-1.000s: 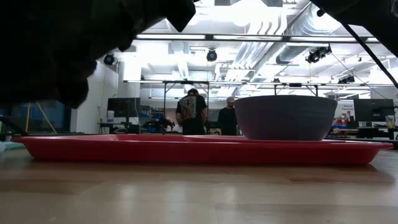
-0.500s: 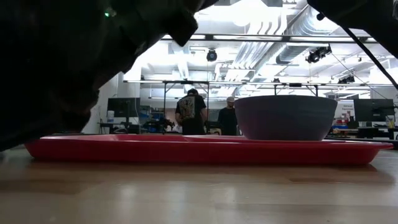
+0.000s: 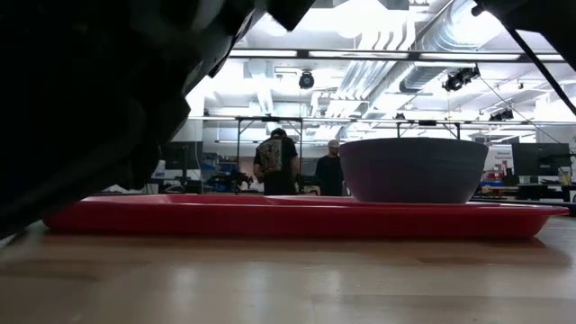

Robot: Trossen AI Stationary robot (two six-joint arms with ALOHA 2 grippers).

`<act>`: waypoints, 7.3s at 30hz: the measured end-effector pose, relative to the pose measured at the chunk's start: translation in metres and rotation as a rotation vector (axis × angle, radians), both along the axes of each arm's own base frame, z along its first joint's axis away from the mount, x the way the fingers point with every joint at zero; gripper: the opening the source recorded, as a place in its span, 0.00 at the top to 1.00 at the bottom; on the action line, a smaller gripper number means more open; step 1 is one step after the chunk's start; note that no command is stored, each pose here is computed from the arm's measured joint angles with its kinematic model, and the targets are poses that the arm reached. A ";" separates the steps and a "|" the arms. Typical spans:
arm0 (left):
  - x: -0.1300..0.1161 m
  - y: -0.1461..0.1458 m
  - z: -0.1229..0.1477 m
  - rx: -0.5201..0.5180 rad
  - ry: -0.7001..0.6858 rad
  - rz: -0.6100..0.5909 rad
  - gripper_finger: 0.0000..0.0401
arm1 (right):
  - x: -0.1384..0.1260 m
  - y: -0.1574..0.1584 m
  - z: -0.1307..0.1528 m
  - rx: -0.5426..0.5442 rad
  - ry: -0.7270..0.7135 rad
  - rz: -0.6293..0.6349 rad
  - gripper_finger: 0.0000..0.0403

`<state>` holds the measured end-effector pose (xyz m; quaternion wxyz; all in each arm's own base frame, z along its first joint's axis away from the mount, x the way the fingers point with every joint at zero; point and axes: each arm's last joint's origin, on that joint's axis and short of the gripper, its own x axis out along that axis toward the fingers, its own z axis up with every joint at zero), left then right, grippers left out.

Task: Set up tray
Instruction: Put the blue napkin on the red tray to the left of the pink plate

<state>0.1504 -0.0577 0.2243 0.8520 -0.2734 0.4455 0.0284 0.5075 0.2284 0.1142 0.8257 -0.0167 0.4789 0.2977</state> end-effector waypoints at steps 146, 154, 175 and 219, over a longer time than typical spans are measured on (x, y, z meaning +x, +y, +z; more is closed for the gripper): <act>0.003 0.000 0.016 0.030 -0.199 -0.034 0.38 | 0.002 -0.027 -0.007 0.526 0.336 -0.817 0.50; 0.003 0.000 0.016 0.034 -0.200 -0.046 0.38 | 0.002 -0.027 -0.006 0.531 0.337 -0.796 0.50; 0.003 0.000 0.016 0.035 -0.200 -0.049 0.38 | 0.013 -0.026 0.032 0.501 0.313 -0.682 0.59; -0.062 -0.004 -0.002 -0.101 0.276 0.214 0.38 | -0.216 -0.144 0.357 -0.256 -0.289 -1.080 0.52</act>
